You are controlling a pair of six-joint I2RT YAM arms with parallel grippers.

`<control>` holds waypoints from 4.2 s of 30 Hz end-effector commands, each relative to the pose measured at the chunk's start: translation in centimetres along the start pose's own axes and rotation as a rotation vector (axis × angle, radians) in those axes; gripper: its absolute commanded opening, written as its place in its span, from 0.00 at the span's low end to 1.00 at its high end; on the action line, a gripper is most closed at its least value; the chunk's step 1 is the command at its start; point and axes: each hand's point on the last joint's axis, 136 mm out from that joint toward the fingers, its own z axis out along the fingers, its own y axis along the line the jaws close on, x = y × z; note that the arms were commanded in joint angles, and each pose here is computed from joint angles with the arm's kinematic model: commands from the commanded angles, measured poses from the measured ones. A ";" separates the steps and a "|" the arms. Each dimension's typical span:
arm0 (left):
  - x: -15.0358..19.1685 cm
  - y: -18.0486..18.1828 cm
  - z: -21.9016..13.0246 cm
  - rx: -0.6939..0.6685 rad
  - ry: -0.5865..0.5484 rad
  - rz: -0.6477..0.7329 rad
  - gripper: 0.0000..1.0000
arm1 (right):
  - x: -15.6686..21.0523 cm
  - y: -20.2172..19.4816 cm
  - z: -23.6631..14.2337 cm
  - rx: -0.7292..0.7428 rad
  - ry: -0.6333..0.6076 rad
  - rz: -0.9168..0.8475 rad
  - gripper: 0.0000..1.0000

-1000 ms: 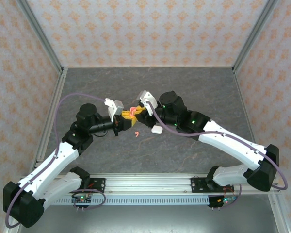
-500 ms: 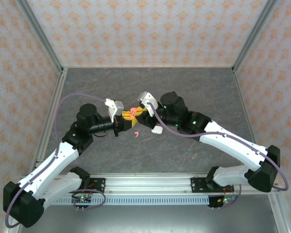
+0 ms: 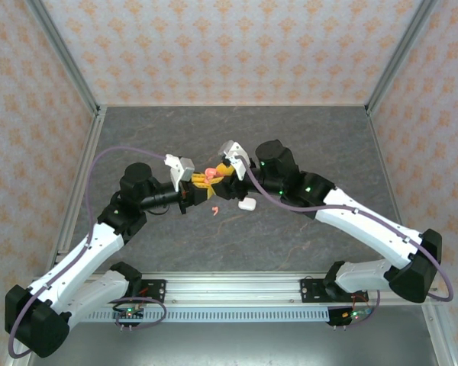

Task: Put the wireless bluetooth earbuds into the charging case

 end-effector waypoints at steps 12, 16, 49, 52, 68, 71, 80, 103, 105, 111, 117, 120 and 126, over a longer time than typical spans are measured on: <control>-2.5 0.8 -1.6 -0.132 -0.161 0.123 0.00 | 0.4 -8.5 -5.1 0.308 -0.062 0.480 0.63; -3.5 0.2 -2.6 -0.146 -0.204 0.159 0.00 | 5.6 -10.1 -4.2 0.379 0.021 0.637 0.61; -6.0 -2.9 -5.8 -0.136 -0.266 0.242 0.00 | 26.4 -7.0 13.6 0.556 0.832 0.533 0.59; -6.0 -2.9 -5.8 -0.137 -0.266 0.241 0.00 | 26.8 -6.9 13.3 0.569 0.854 0.510 0.59; -5.9 -2.6 -5.7 -0.144 -0.256 0.233 0.00 | 27.3 -6.6 10.8 0.603 0.887 0.478 0.40; -5.8 -2.6 -5.6 -0.146 -0.254 0.233 0.00 | 26.9 -6.4 10.7 0.592 0.883 0.481 0.38; -5.7 -2.5 -5.7 -0.153 -0.251 0.232 0.00 | 24.6 -6.2 11.0 0.561 0.841 0.475 0.39; -5.4 -2.7 -6.0 -0.151 -0.252 0.233 0.00 | 25.1 -7.7 15.0 0.572 0.840 0.465 0.39; -5.4 -2.7 -6.0 -0.153 -0.251 0.232 0.00 | 25.4 -7.6 15.0 0.569 0.849 0.465 0.36; -5.3 -2.7 -5.9 -0.153 -0.248 0.230 0.00 | 25.9 -7.6 14.7 0.576 0.875 0.458 0.32; -5.4 -2.7 -6.0 -0.154 -0.248 0.231 0.00 | 26.1 -7.4 14.1 0.576 0.890 0.460 0.31; -5.4 -2.6 -5.9 -0.156 -0.247 0.230 0.00 | 26.2 -7.4 13.9 0.579 0.894 0.457 0.31; -5.4 -2.6 -5.9 -0.153 -0.245 0.229 0.00 | 26.4 -7.5 14.1 0.579 0.889 0.451 0.25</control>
